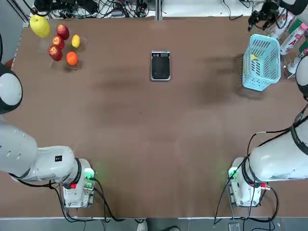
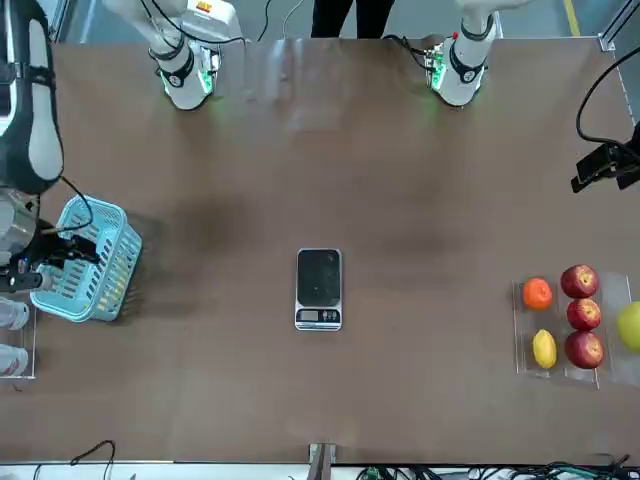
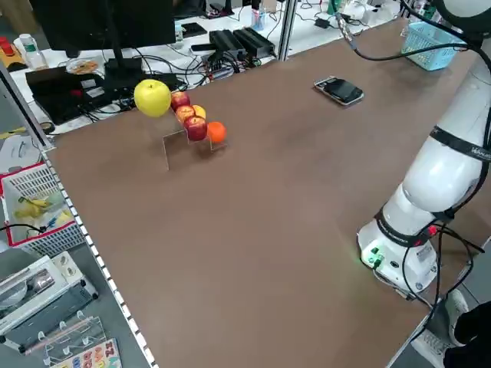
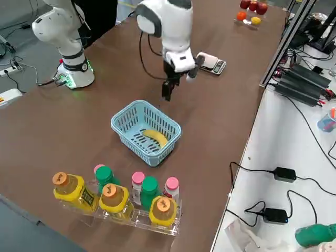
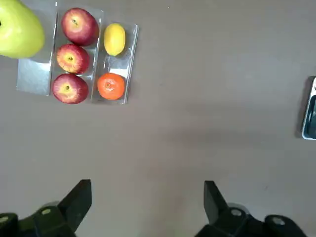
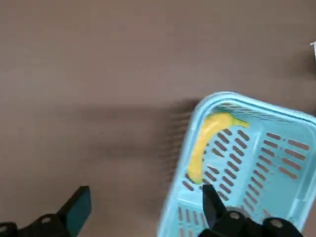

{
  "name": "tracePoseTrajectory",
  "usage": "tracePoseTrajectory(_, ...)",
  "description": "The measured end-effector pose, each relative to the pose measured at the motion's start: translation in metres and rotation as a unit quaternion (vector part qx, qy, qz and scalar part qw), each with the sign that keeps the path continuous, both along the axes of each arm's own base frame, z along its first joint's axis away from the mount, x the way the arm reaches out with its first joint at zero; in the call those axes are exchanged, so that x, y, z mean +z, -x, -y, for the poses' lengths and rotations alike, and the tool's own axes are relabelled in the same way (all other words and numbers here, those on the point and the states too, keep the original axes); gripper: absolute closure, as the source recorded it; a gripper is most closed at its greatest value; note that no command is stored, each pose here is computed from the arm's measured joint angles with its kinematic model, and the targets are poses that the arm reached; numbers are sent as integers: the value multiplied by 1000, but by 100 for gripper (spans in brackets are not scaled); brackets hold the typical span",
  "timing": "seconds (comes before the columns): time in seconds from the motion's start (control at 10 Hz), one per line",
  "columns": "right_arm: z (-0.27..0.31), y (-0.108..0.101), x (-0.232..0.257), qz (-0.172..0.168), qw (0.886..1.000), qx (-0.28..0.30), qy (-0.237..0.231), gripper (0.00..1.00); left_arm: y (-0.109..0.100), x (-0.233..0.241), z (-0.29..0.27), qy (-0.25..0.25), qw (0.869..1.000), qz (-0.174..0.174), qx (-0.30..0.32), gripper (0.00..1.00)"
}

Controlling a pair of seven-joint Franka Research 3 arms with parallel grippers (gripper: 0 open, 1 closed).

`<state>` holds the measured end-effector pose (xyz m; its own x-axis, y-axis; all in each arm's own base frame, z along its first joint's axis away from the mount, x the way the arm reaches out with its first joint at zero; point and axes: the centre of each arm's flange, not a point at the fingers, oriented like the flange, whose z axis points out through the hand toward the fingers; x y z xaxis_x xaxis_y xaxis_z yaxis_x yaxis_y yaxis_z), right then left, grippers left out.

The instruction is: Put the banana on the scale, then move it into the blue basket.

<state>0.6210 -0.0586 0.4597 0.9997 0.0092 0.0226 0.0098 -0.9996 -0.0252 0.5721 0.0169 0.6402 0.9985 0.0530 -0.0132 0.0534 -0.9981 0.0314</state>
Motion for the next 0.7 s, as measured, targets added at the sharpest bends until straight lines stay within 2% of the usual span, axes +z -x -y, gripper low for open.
tracePoseTrajectory(0.2, -52, 12, 76, 2, 1000, -8, -7, 0, 0, 0, 0, 0, 1000, 0, 0, 0)
tracePoseTrajectory(0.4, -58, 41, 161, 35, 999, -4, -13, 0, 0, 0, 1, 0, 1000, 0, -1, 0)
tracePoseTrajectory(0.5, -54, 57, 183, 35, 999, -5, -14, 0, 0, -1, 1, 0, 1000, -1, -1, 0)
tracePoseTrajectory(0.7, -44, 65, 184, 20, 1000, -12, -8, 0, -1, -1, 1, 1, 1000, -1, -1, 0)
